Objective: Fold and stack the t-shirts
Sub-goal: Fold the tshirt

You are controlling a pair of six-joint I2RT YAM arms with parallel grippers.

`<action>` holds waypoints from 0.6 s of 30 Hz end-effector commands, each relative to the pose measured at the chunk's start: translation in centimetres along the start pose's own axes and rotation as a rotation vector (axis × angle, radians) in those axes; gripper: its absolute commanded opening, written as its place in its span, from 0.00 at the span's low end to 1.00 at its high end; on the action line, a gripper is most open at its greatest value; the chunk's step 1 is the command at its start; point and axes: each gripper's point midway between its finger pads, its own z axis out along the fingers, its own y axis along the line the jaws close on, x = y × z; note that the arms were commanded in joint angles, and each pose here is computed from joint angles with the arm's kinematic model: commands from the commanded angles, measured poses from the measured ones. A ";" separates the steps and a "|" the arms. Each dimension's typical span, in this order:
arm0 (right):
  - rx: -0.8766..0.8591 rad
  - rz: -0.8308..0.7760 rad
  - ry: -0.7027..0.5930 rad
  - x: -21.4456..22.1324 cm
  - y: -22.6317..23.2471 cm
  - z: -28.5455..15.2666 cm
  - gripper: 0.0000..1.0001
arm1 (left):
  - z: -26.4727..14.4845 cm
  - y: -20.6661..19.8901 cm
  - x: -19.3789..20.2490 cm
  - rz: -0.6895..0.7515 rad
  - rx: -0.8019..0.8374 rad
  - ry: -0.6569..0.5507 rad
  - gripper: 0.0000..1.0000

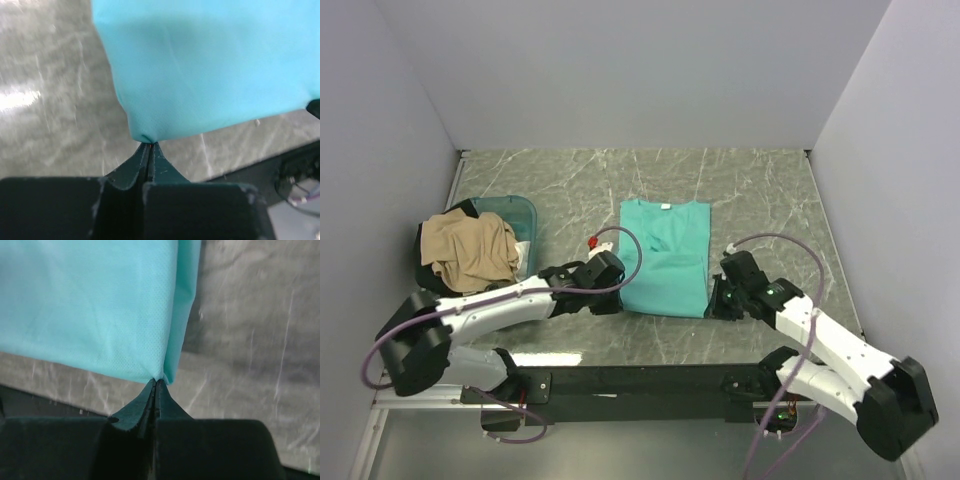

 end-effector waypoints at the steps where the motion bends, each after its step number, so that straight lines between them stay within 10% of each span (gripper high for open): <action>1: -0.013 0.003 0.026 0.9 0.5 -2.9 0.00 | -3.3 -1.3 -0.2 0.004 0.063 -0.027 0.01; 18: 0.067 -0.052 -0.265 -8.8 2.5 -9.6 0.00 | -8.7 -3.0 -10.1 -0.091 0.057 -0.361 0.01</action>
